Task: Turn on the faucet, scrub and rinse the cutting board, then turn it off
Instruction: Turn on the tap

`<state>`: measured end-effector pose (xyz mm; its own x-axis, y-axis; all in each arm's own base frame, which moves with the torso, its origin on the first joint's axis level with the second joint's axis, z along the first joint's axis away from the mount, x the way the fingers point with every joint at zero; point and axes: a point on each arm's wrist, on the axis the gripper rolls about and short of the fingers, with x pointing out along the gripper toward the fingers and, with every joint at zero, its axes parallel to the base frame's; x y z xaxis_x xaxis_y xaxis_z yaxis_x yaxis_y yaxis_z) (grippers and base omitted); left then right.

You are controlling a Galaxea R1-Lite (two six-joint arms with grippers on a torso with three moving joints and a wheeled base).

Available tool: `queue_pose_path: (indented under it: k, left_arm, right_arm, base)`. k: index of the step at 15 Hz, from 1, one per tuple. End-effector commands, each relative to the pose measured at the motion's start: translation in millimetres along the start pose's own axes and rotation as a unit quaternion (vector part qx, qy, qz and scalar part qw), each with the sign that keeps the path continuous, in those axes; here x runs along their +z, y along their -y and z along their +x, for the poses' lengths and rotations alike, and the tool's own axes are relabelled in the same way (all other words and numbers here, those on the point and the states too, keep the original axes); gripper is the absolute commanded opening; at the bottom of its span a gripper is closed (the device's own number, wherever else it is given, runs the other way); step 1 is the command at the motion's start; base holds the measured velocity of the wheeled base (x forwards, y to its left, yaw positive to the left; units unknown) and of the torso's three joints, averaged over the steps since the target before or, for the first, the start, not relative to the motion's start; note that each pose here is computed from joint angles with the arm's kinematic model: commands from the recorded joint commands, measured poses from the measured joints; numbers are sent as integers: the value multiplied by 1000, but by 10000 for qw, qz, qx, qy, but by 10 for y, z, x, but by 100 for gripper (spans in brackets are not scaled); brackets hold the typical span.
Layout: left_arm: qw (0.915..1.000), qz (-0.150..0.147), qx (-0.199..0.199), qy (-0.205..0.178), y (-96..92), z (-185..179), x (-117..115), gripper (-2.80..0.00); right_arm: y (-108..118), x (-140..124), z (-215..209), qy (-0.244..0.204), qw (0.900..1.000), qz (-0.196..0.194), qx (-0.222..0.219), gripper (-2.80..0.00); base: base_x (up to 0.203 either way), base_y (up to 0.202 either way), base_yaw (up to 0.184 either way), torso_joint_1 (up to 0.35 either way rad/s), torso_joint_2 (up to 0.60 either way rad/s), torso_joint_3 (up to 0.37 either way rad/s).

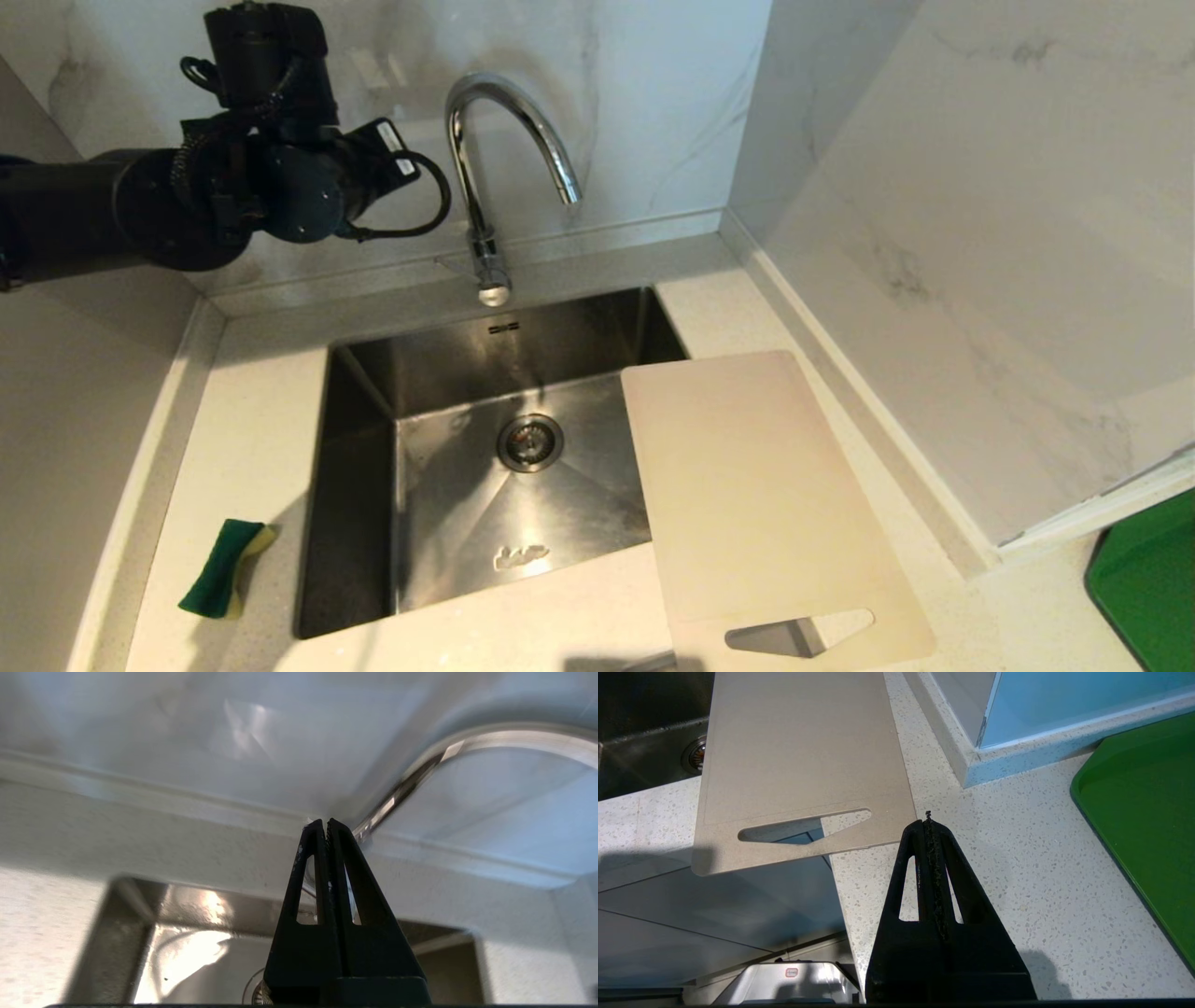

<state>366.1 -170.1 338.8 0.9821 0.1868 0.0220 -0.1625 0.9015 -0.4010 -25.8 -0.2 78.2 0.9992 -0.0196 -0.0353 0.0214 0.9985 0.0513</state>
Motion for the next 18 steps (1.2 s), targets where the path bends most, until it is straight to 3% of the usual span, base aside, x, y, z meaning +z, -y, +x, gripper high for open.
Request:
queue_pose_path:
  k: [1,10,18]
  left_arm:
    - [9998,113,48,-144,24,173,-279,-280]
    - [9986,387,192,-314,41,362,-679,-280]
    - [9993,286,100,-212,138,285,-671,-280]
  right_arm:
    - [0,-1,1,-15,10000,1,-3,-280]
    - [0,-2,0,-30,10000,1,-3,-280]
    - [0,-2,0,-30,10000,1,-3,-280]
  base:
    - [0,0,0,0,0,0]
    - [0,0,0,0,0,0]
    - [0,0,0,0,0,0]
